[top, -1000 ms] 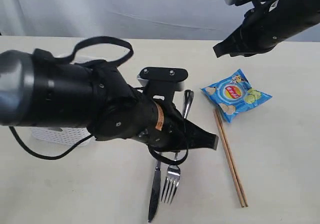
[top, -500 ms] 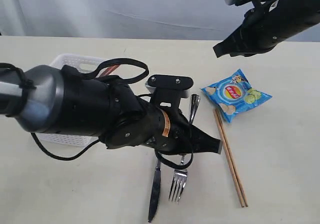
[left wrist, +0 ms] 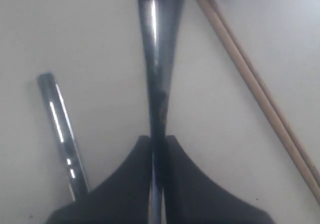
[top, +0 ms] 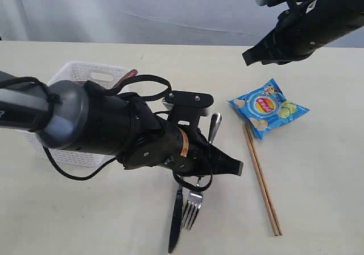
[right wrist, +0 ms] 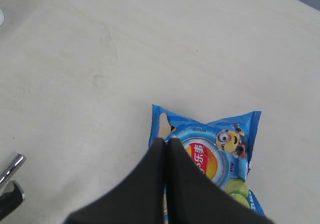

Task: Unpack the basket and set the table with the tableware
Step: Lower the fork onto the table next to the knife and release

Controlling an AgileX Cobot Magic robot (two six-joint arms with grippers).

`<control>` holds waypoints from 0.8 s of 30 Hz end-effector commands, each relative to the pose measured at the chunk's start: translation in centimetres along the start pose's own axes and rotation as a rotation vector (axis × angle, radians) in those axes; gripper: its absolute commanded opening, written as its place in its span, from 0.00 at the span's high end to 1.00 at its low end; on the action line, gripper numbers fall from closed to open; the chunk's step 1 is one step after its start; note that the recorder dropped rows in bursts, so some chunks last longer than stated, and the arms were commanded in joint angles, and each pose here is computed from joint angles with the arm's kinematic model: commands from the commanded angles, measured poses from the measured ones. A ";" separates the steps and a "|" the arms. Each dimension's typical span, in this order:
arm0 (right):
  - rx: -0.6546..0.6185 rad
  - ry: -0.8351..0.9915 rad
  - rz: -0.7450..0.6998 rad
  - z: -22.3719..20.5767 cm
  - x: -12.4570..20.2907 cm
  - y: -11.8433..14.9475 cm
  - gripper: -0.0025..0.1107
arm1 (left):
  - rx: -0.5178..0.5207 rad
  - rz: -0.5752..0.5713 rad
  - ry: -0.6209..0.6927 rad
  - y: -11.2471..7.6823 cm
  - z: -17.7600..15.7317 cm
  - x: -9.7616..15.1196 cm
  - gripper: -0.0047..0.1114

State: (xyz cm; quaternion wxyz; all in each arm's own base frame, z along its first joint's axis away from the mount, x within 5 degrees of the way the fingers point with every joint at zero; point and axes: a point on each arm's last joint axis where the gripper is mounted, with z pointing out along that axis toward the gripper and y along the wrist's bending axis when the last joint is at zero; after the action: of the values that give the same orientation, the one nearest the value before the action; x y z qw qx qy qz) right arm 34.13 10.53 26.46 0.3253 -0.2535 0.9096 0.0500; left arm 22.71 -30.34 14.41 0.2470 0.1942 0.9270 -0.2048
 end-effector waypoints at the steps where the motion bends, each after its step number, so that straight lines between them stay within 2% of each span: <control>1: 0.003 0.007 0.005 -0.2 0.2 -0.2 0.98 | -0.042 0.026 0.029 1.0 0.0 0.1 0.96; 8: 0.001 0.007 0.007 -0.2 0.2 -0.2 0.98 | -0.073 0.016 0.019 2.5 0.0 -0.7 0.96; 12: -0.001 0.007 0.009 -0.2 0.2 -0.1 0.98 | -0.004 0.010 -0.090 2.5 -0.1 -2.0 0.96; 17: -0.002 0.006 0.010 -0.2 0.2 -0.1 0.98 | 0.052 0.067 -0.174 2.0 -0.2 -2.8 0.96; 24: -0.004 0.006 0.013 -0.2 0.2 -0.1 0.98 | 0.038 0.049 -0.219 3.7 -0.3 -3.9 0.96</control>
State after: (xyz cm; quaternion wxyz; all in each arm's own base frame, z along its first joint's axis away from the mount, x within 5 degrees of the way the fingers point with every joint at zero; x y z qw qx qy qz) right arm 34.08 10.54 26.44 0.3226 -0.2527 0.9107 0.0519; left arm 26.80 -28.59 15.61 0.3373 0.2001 0.8893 -0.2354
